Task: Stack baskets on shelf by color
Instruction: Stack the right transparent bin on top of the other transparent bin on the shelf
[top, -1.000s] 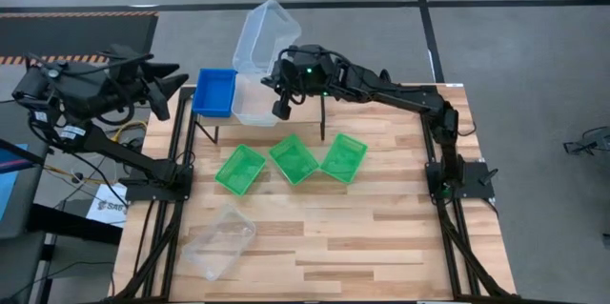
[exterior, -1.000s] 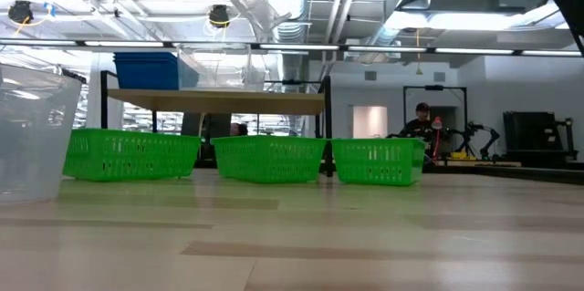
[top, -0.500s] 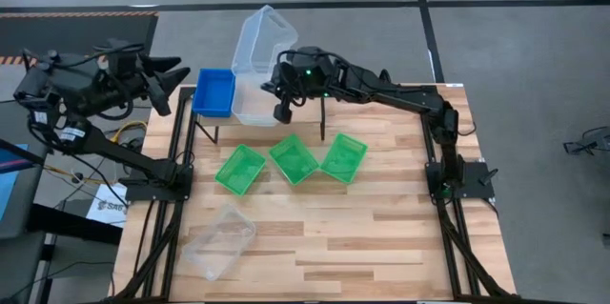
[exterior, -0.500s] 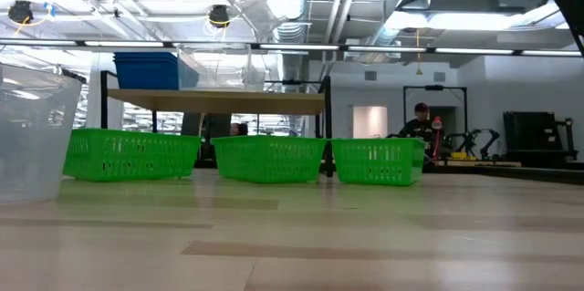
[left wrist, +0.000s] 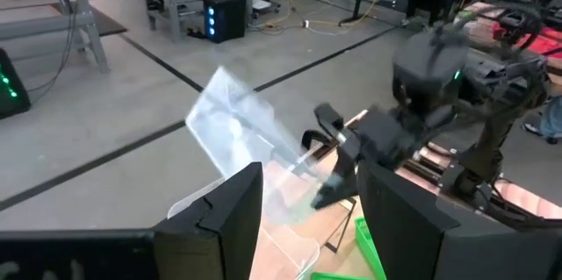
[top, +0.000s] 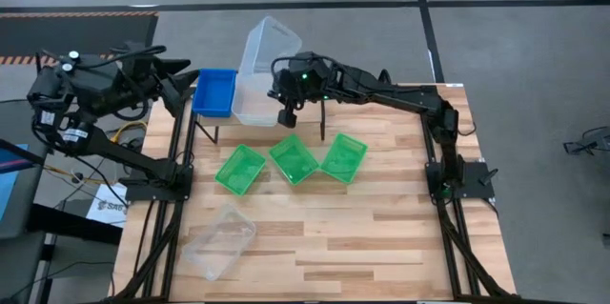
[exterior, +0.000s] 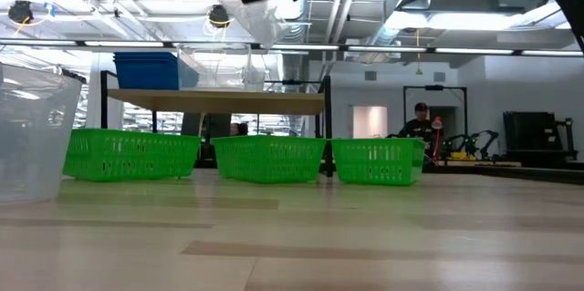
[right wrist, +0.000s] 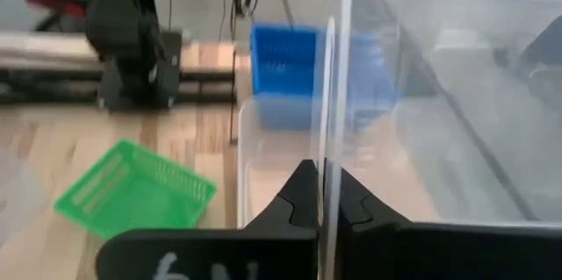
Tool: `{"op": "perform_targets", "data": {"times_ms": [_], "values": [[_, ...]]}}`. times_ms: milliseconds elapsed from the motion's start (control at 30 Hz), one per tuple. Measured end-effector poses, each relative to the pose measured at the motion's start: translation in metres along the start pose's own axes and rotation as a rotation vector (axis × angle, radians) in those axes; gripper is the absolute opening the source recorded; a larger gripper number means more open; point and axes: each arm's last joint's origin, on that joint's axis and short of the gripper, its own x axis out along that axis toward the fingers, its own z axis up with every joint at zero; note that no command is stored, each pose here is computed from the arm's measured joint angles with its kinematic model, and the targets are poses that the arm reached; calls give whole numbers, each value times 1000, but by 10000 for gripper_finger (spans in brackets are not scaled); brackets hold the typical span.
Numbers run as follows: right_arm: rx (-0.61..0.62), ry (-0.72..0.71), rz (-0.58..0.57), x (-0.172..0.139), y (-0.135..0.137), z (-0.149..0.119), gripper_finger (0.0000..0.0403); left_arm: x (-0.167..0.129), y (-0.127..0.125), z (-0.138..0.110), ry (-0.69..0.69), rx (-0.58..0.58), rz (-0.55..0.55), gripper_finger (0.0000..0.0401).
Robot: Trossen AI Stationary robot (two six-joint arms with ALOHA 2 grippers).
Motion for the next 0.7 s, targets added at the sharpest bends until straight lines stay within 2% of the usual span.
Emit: {"op": "perform_targets", "data": {"times_ms": [133, 367, 700], "values": [[-29, 49, 13, 5, 3, -7, 11, 1, 0, 0, 2, -1, 0, 176], [-75, 71, 34, 31, 6, -20, 11, 0, 0, 0, 0, -28, 3, 176], [-87, 97, 47, 38, 7, -26, 11, 0, 0, 0, -3, -46, 6, 176]]}}
